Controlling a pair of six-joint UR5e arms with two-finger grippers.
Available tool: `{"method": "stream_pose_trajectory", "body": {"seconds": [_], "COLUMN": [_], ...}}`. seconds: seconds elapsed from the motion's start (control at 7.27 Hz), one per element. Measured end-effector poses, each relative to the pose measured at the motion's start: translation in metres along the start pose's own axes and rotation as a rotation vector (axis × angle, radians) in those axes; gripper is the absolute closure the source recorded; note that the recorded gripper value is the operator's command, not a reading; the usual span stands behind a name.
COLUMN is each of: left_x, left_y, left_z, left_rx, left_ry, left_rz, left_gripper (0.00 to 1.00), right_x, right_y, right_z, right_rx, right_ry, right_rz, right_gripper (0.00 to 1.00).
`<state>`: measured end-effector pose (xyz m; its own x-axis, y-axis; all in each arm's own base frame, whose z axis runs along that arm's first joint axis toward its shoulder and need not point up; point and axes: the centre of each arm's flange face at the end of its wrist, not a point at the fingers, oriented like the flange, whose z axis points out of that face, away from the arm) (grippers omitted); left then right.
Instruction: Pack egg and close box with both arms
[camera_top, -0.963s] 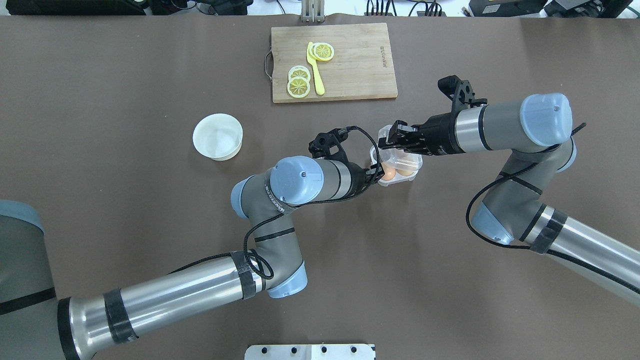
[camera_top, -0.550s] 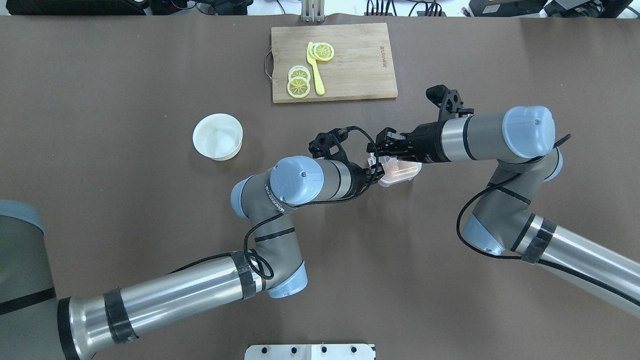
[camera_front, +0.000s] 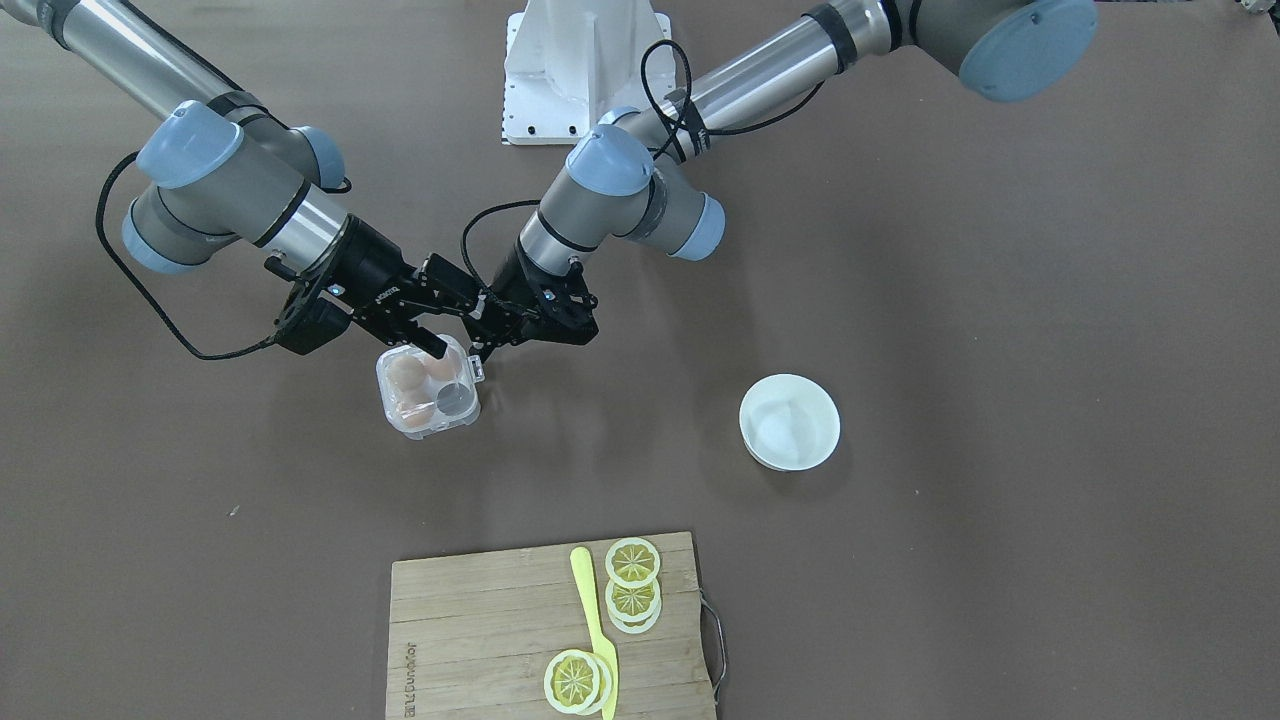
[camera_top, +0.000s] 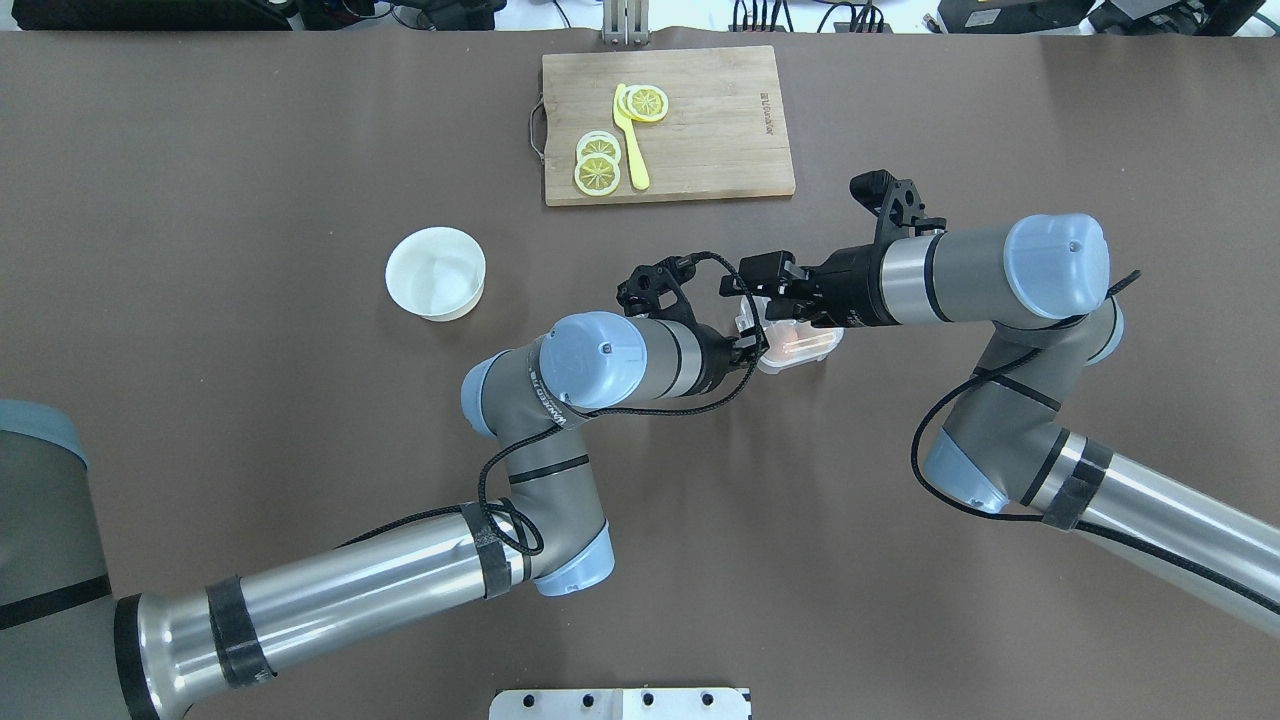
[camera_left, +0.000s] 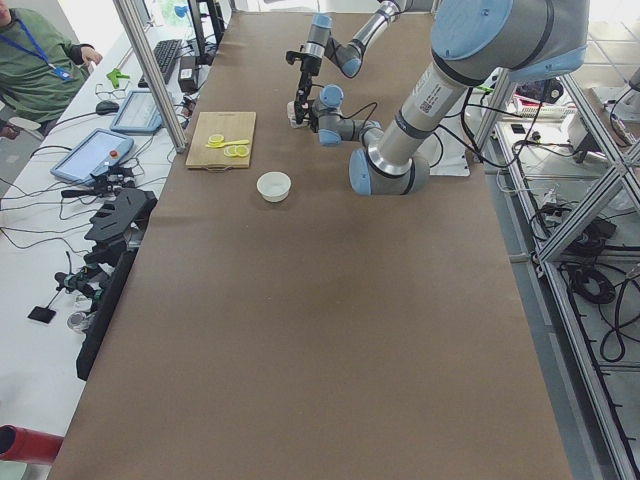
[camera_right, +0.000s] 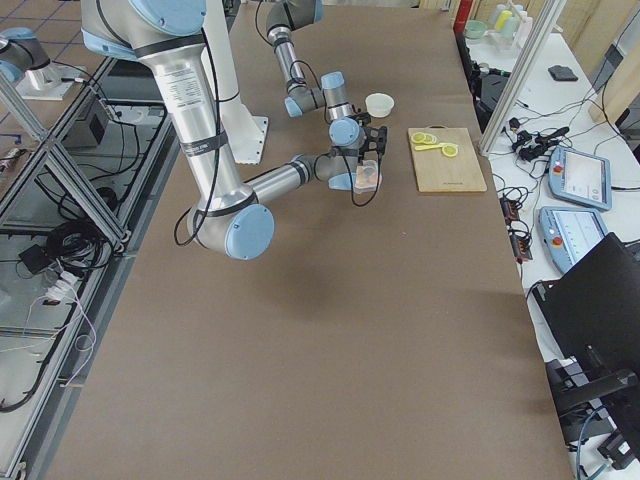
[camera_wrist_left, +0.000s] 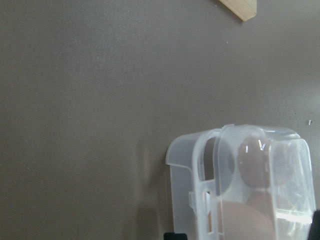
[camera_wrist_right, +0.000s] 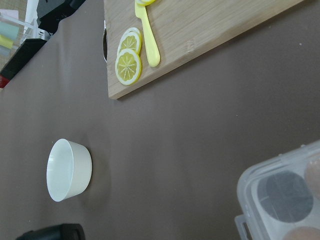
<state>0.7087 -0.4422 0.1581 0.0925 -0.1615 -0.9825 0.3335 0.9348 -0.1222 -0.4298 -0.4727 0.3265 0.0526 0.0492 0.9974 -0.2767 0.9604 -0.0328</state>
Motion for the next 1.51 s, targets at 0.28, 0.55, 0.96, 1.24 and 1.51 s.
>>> {"method": "stream_pose_trajectory", "body": {"seconds": [0.28, 0.55, 0.96, 1.24, 1.51], "left_x": [0.0, -0.03, -0.092, -0.11, -0.121], "left_y": [-0.007, -0.042, -0.118, -0.175, -0.206], "left_z": [-0.012, -0.041, -0.112, -0.187, -0.283], "left_rx": [0.002, -0.023, -0.096, -0.138, -0.157], "left_ry": [0.018, 0.015, -0.054, -0.093, -0.162], "left_rz": [0.001, 0.039, 0.15, 0.147, 0.2], "left_gripper": [1.0, 0.02, 0.02, 0.02, 0.02], "right_x": [-0.022, -0.04, -0.044, -0.034, 0.019], "right_y": [-0.003, -0.009, -0.044, -0.068, -0.094], "right_z": [-0.013, -0.03, -0.074, -0.114, -0.162], "right_rx": [0.006, -0.006, -0.032, 0.005, 0.019], "right_ry": [0.038, 0.062, 0.11, 0.181, 0.273], "right_rz": [0.016, 0.028, 0.072, 0.115, 0.061], "right_gripper": [0.02, 0.02, 0.02, 0.02, 0.02]}}
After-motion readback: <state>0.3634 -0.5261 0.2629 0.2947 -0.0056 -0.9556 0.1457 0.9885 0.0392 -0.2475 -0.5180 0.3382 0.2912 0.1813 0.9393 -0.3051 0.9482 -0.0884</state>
